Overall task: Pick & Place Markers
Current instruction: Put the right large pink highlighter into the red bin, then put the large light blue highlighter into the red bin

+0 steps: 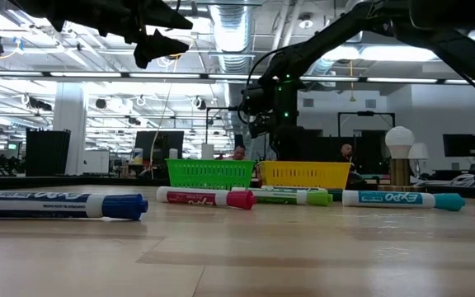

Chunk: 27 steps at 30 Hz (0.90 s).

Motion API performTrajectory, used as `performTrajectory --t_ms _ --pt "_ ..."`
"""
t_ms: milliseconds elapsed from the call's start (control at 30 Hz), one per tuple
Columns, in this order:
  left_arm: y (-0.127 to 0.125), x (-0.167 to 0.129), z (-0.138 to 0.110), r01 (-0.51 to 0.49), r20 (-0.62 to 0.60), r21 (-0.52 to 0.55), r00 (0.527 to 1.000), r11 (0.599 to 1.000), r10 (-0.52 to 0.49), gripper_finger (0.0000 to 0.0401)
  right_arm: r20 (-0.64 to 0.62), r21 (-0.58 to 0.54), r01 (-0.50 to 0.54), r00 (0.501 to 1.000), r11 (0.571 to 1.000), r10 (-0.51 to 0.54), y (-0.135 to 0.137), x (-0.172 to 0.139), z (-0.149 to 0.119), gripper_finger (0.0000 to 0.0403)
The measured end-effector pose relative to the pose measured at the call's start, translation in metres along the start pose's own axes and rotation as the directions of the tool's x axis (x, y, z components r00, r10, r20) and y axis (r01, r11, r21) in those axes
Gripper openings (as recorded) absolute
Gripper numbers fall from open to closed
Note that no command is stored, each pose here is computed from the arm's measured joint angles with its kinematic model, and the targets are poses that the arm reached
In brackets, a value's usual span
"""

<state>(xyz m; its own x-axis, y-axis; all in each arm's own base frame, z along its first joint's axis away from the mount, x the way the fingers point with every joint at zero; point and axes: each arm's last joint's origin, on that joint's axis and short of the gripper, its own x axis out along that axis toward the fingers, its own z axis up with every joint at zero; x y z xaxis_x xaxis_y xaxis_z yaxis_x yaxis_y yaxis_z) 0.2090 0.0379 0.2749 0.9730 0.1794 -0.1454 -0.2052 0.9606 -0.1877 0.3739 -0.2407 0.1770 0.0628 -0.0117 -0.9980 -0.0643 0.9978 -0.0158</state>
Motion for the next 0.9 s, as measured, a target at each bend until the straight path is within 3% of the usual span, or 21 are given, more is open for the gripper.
performTrajectory --t_ms 467,700,900 --pt "0.000 0.000 0.000 0.000 0.000 0.000 1.000 1.000 0.000 0.0260 -0.006 0.005 0.013 1.000 1.000 -0.013 0.005 -0.011 -0.001 0.0140" --pt "0.000 0.000 0.000 0.000 0.000 0.000 1.000 1.000 0.000 0.0260 0.056 0.080 0.060 0.996 0.995 -0.064 0.027 -0.088 -0.012 0.0140" --pt "0.000 0.000 0.000 0.000 0.000 0.000 1.000 1.000 0.000 0.0260 0.234 0.146 0.122 0.960 0.982 -0.154 0.080 -0.176 -0.032 0.0133"
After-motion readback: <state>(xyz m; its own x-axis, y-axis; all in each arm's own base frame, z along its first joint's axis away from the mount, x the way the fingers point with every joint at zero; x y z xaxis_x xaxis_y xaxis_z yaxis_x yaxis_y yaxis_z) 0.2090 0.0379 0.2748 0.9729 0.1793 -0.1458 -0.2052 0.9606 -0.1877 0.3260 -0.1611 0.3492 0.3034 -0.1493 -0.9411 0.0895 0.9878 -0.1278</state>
